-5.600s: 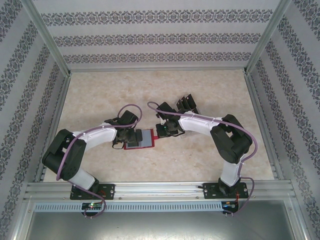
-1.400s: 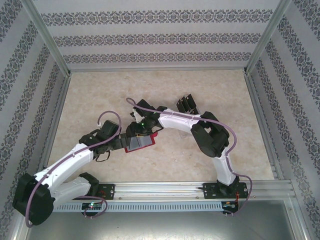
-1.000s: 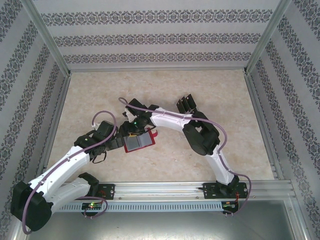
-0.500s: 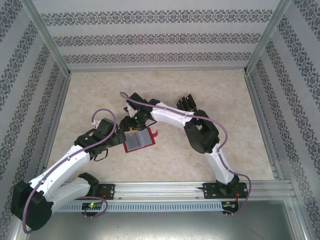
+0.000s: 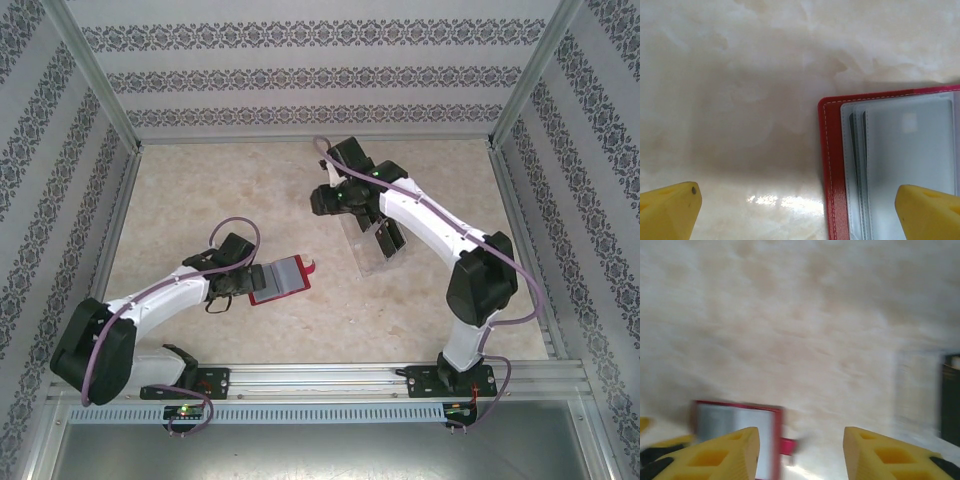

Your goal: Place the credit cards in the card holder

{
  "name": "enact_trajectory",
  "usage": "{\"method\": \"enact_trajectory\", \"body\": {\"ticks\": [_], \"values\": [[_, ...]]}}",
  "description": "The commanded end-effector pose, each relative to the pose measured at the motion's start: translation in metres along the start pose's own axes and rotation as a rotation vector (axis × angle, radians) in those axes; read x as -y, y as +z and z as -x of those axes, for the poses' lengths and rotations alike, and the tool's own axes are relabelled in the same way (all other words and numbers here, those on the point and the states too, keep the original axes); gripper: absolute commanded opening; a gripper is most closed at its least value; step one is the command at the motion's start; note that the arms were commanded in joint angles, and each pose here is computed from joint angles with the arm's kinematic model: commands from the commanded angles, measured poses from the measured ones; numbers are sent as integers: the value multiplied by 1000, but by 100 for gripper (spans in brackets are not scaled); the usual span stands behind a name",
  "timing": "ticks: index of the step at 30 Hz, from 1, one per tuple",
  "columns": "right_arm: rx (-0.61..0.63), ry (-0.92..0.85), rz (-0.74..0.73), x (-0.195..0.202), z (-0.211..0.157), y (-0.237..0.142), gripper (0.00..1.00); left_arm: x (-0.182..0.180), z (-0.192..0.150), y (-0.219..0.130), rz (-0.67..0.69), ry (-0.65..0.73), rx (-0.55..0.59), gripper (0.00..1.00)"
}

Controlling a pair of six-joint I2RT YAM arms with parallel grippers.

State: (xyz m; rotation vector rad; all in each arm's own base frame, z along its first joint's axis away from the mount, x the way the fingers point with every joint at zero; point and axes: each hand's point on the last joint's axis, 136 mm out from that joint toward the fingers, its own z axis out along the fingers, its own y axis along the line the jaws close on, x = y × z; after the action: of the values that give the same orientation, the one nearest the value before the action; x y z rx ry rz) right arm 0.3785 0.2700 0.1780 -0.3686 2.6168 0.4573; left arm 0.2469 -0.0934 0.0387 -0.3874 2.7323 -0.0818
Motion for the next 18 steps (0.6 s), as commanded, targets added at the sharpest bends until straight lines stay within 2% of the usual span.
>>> {"method": "enact_trajectory", "body": {"ticks": [1, 5, 11, 18], "values": [[-123, -112, -222, 48, -29, 13, 43, 4, 1, 5, -10, 24, 10, 100], [-159, -155, -325, 71, -29, 20, 34, 3, 0, 6, -6, 22, 9, 100], [-170, -205, -451, 97, -20, 25, 33, 3, 1, 5, -6, 22, 11, 100], [-186, -179, -486, 116, -12, 37, 32, 2, -2, 7, -4, 22, 5, 100]]}}
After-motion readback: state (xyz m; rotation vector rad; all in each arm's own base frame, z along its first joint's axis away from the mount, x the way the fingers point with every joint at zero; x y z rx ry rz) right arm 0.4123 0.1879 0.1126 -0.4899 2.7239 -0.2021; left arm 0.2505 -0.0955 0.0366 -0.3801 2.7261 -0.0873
